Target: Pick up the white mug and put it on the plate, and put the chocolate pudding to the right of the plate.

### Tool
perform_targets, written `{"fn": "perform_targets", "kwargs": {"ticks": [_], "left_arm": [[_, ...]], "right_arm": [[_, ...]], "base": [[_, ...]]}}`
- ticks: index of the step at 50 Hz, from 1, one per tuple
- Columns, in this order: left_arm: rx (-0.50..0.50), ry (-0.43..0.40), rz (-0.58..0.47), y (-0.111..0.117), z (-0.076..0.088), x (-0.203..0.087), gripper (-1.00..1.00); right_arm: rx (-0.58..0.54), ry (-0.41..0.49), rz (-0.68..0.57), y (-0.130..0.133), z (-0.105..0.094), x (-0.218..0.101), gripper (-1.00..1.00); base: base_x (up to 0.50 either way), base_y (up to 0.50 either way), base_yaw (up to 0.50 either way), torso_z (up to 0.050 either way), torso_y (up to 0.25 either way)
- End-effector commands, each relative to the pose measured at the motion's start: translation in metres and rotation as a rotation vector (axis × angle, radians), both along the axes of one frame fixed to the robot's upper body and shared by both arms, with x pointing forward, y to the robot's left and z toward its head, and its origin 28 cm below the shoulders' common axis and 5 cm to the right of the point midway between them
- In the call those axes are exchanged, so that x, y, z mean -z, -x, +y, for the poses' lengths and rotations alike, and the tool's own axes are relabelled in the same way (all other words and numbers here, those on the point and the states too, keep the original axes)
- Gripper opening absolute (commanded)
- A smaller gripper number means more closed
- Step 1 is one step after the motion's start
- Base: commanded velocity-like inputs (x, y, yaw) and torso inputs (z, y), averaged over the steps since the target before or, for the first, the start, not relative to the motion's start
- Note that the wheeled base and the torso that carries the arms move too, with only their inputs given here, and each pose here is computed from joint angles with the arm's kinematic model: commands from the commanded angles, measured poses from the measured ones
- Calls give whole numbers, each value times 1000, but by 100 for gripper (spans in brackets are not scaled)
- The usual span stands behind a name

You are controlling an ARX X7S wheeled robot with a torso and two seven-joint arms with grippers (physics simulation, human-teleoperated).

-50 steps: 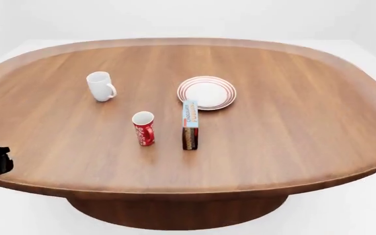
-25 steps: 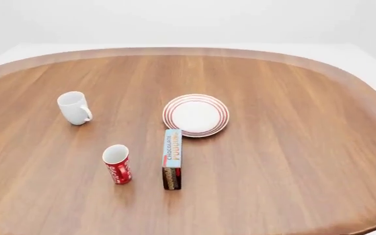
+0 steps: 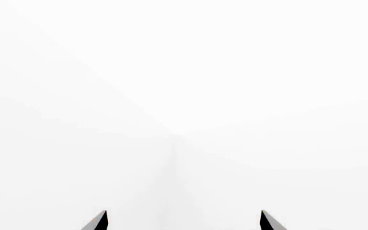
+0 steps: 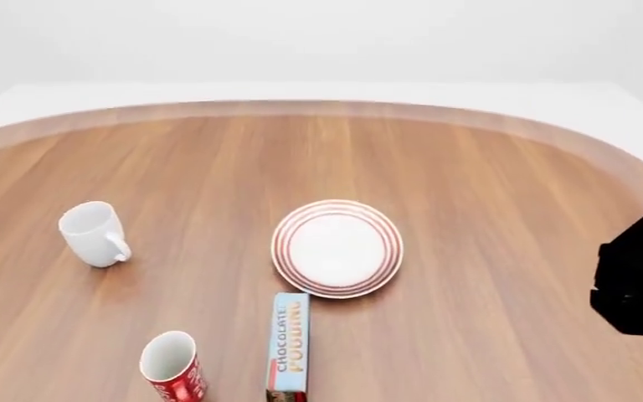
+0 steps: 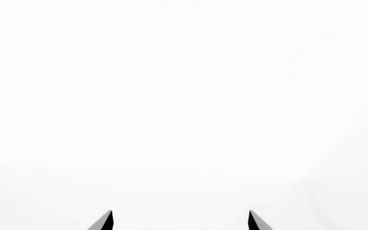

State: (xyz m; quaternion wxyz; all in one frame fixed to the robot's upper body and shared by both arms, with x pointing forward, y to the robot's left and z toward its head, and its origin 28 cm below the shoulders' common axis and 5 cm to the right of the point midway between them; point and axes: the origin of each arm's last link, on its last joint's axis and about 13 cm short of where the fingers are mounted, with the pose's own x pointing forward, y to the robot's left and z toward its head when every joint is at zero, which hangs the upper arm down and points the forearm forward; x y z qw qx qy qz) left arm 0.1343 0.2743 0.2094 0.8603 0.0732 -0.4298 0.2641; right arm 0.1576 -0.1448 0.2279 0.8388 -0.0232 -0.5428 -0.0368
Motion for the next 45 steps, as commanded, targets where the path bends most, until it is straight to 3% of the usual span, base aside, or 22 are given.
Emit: {"fn": "perform_targets", "kwargs": {"ticks": [1, 35, 45], "left_arm": [[-16, 4, 8, 1, 3, 1, 100], [-8, -3, 22, 0, 1, 4, 100], [-5, -6, 21, 0, 1, 3, 100]], "right_arm": [[15, 15, -6, 0, -2, 1, 100], [16, 8, 1, 0, -1, 2, 100], [37, -47, 30, -3, -4, 2, 100]], "base": [[500, 0, 0, 0, 0], [500, 1, 0, 0, 1], [34, 1, 0, 0, 0]]}}
